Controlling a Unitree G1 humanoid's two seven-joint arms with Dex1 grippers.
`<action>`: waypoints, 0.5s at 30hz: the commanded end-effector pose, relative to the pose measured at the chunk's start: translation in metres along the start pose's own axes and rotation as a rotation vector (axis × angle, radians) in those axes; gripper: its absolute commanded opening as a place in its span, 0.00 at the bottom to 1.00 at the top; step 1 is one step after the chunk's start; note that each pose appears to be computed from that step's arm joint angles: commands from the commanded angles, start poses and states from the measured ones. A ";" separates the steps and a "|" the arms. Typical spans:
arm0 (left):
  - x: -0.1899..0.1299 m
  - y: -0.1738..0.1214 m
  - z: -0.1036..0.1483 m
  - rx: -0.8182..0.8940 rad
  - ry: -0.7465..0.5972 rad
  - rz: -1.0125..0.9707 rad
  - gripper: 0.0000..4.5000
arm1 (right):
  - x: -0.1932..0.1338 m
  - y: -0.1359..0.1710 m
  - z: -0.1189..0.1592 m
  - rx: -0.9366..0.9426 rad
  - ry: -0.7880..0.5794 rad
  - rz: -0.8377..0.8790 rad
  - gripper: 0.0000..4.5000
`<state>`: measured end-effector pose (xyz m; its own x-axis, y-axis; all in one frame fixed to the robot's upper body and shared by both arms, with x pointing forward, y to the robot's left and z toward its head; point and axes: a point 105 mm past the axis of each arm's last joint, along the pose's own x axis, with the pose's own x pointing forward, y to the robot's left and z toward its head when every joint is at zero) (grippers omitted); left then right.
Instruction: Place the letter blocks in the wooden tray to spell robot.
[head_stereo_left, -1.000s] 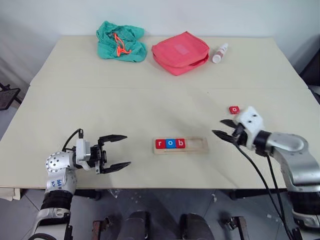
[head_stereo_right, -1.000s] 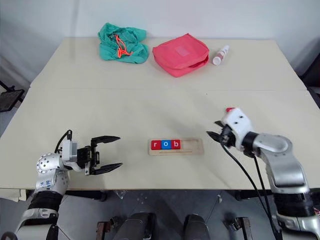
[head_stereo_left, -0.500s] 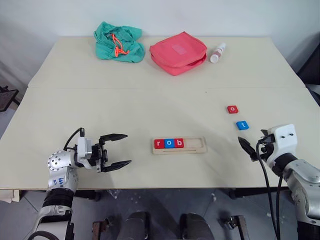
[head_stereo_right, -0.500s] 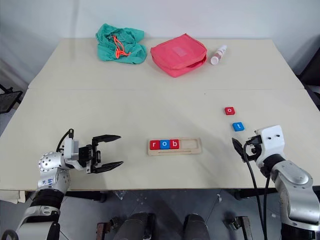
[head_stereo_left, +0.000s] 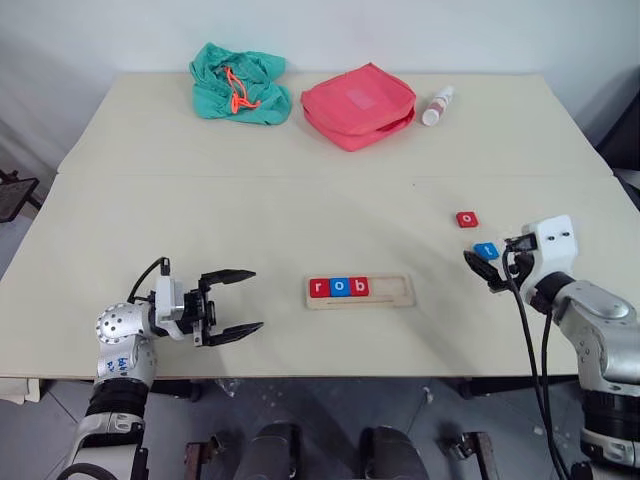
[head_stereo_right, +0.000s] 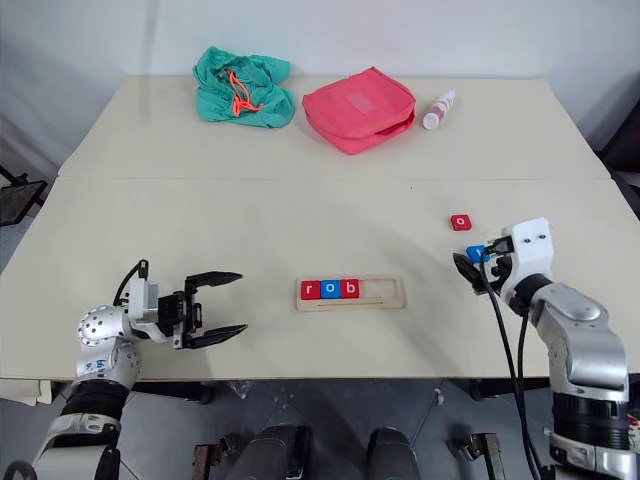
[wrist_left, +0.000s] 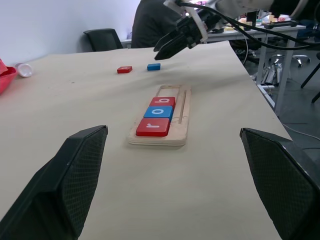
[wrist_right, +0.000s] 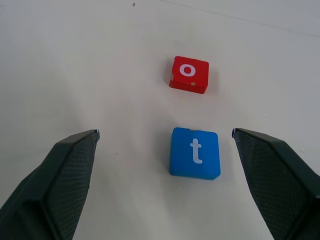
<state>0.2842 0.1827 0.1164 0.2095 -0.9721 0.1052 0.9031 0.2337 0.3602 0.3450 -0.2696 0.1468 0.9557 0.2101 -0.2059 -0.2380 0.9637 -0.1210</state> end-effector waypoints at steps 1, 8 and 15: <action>-0.001 -0.008 0.003 0.024 -0.006 -0.055 1.00 | 0.004 -0.006 0.019 -0.051 -0.032 0.011 0.99; -0.002 -0.009 0.004 0.026 -0.006 -0.045 1.00 | 0.009 -0.006 0.024 -0.059 -0.040 0.018 0.99; -0.002 -0.009 0.004 0.027 -0.002 -0.041 1.00 | 0.008 -0.005 0.025 -0.058 -0.048 0.018 0.99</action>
<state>0.2802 0.1812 0.1152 0.2033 -0.9734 0.1055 0.9027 0.2280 0.3648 0.3579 -0.2686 0.1507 0.9482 0.2320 -0.2169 -0.2632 0.9563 -0.1277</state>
